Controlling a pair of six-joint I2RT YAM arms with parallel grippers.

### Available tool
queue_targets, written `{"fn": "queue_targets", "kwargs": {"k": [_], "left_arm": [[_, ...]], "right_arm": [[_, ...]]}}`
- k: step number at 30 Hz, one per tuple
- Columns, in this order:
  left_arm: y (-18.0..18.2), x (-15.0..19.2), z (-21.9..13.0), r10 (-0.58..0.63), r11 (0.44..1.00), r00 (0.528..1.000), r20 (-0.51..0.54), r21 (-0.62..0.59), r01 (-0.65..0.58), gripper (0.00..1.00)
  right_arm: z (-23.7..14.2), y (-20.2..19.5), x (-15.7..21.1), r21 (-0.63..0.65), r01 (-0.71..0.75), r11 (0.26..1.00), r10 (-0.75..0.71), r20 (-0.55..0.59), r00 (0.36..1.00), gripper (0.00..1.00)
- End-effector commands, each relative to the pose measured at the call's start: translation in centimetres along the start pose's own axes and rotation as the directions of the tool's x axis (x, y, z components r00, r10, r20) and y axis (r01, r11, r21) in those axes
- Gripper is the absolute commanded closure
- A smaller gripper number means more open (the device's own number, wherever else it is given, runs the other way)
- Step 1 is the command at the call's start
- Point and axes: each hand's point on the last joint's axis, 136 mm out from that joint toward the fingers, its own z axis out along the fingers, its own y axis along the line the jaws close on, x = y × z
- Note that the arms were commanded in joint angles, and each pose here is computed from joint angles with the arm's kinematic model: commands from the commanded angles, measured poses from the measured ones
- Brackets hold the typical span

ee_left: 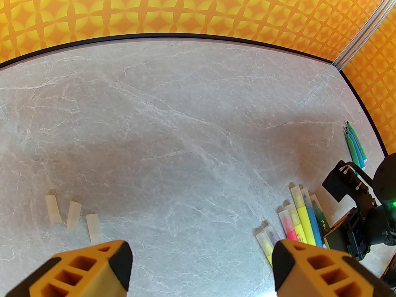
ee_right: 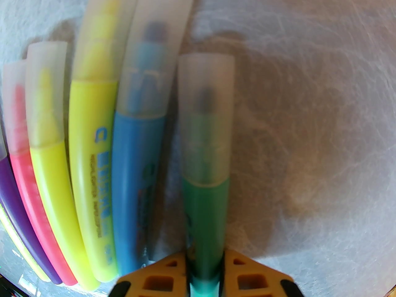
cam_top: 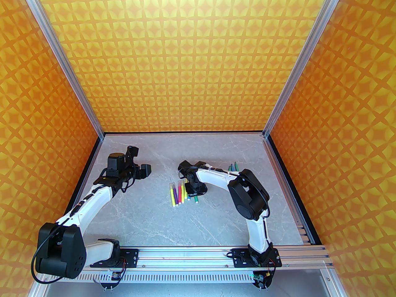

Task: Open the pen caps

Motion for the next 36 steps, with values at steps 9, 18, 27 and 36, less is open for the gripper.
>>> {"fn": "queue_targets", "kwargs": {"k": [9, 18, 27, 36], "left_arm": [[-1.2, 0.1, 0.3, 0.0, 0.999, 1.0, -0.009, 0.053, 0.0, 0.21], [-1.5, -0.4, -0.2, -0.029, 0.998, 1.0, 0.0, 0.063, 0.029, 0.21], [-2.9, -0.6, -0.8, -0.07, 0.989, 0.998, -0.002, 0.131, 0.07, 0.21], [-5.0, -0.8, -1.1, -0.106, 0.962, 0.994, -0.013, 0.251, 0.106, 0.21]], "right_arm": [[-1.9, -3.8, -1.8, 0.114, 0.019, 0.993, -0.031, 0.11, 0.993, 1.0], [-5.3, -3.5, -3.2, 0.098, 0.076, 0.992, -0.095, 0.203, 0.975, 1.0], [-8.0, -1.2, -5.3, 0.002, 0.175, 0.985, -0.167, 0.314, 0.935, 1.0], [-9.5, 3.1, -5.4, -0.212, 0.309, 0.927, -0.2, 0.418, 0.886, 1.0]]}}
